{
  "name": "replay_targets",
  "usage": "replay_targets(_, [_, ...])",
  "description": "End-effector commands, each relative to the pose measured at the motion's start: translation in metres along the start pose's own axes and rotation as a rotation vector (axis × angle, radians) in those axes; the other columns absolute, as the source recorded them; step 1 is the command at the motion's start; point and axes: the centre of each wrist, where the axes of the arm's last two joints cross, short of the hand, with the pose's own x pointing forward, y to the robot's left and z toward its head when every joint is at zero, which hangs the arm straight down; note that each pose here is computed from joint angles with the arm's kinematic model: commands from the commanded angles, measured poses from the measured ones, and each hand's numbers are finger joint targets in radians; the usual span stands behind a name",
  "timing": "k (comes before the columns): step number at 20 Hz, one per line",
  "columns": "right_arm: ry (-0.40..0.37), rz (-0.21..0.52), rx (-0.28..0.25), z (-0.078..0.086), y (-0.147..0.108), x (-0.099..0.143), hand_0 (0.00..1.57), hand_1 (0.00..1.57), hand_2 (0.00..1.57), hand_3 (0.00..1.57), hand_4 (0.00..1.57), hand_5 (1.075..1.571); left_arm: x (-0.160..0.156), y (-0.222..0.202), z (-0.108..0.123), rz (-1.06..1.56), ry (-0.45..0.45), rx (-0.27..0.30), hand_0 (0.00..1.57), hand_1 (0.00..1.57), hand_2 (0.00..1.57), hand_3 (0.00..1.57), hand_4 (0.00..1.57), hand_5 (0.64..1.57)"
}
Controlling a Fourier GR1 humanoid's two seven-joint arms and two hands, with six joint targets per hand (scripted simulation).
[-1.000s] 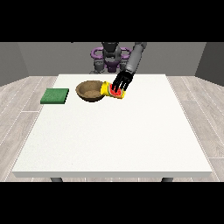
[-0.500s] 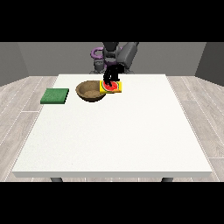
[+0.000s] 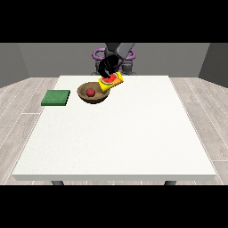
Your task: Pick the cup and pour the ball into the bowl, then pick the bowl and place it on the pad
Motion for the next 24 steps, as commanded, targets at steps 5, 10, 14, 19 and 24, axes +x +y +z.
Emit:
replay_targets(5, [0.05, -0.004, -0.054, 0.024, -0.021, -0.022, 0.0, 0.0, 0.0, 0.0, 0.38, 1.565, 0.012, -0.008, 0.02, 0.213, 0.046, -0.009, 1.5, 1.5, 1.57, 1.57, 1.01, 1.52])
replay_targets(10, [0.047, 0.015, -0.065, 0.028, -0.035, -0.009, 0.0, 0.0, 0.0, 0.0, 0.38, 1.564, -0.061, -0.012, 0.009, 0.54, 0.379, 0.075, 1.11, 1.11, 1.47, 1.48, 0.95, 1.548])
replay_targets(14, [0.017, 0.006, -0.097, 0.037, -0.023, -0.016, 0.0, 0.0, 0.0, 0.0, 0.38, 1.565, -0.068, -0.041, 0.046, 0.77, 0.527, 0.139, 1.24, 1.24, 1.57, 1.57, 0.76, 1.568])
replay_targets(19, [-0.085, 0.014, -0.041, 0.04, -0.01, 0.005, 0.0, 0.0, 0.0, 0.0, 0.39, 1.565, -0.062, -0.076, 0.105, 0.919, 0.598, 0.235, 1.52, 1.52, 1.57, 1.57, 1.2, 1.567])
replay_targets(24, [-0.104, -0.001, -0.054, 0.045, 0.0, 0.009, 0.0, 0.0, 0.0, 0.0, 0.42, 1.565, -0.061, -0.062, 0.105, 1.267, 0.672, 0.382, 1.5, 1.5, 1.57, 1.57, 1.47, 1.461])
